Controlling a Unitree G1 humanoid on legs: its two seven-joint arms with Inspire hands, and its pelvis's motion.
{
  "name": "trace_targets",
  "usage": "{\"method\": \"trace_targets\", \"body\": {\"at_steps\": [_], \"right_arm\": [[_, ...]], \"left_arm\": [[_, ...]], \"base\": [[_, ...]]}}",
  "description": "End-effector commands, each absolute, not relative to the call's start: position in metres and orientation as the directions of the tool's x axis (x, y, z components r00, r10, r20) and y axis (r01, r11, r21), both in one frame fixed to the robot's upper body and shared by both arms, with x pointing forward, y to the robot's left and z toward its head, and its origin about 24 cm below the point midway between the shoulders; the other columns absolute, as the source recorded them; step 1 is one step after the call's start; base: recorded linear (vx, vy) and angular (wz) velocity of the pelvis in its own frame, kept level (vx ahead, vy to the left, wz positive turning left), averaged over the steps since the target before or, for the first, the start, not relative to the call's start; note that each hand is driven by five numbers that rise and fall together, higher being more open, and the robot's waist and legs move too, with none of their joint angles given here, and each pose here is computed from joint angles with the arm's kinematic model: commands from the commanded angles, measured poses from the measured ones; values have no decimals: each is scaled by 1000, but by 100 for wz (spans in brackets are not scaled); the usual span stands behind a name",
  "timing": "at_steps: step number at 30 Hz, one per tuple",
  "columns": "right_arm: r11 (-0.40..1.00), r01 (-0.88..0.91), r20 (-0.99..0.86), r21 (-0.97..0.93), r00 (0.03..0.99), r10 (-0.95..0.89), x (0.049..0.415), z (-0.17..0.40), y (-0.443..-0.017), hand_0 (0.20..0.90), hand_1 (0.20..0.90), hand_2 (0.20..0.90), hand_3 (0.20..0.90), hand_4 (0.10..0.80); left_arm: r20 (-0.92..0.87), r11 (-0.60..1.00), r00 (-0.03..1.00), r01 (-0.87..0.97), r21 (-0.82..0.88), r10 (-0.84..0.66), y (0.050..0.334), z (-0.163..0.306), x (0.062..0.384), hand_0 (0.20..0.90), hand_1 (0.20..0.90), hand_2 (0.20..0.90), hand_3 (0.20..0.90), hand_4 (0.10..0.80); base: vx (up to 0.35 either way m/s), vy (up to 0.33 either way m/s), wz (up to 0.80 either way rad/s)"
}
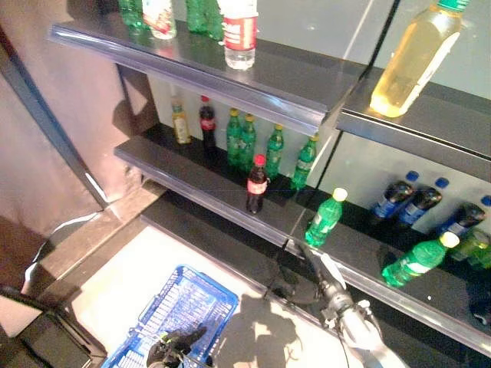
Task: Pick up the drink and place into the basket.
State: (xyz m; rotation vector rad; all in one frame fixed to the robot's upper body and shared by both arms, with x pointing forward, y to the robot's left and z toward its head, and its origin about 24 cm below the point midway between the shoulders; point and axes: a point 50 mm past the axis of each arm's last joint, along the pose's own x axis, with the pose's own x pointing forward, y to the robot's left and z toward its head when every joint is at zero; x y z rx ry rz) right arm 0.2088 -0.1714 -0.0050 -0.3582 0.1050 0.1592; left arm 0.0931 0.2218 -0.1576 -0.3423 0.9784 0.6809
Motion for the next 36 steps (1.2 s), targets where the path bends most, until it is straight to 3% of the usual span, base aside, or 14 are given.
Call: {"method": "trace_targets", "body": {"at_steps": [1,15,28,36], "right_arm": [[921,-82,256,-380,948,190,224,66,-169,900,900,900,900,800],[921,212,639,-328,767,50,217,141,-181,900,900,900,900,800],[947,223,614,-232,789,-35,221,137,-183,900,900,900,900,800],[958,195,510,-211,858,-62,226,118,-181,900,900,900,900,800]], "left_arm": [[-814,768,389,-632,105,431,235,-156,81,300,300,300,200,100],[-823,752,377,-653,91,426,234,-159,64,300,300,300,200,100],[-825,767,380,-635,98,419,230,-159,65,300,300,300,200,100],[-823,779,398,-621,84,405,225,-158,68,300,300,300,200,100]], "base": [[-2,33,-24],[6,9,-6],[26,-3,0],[40,26,0]]}}
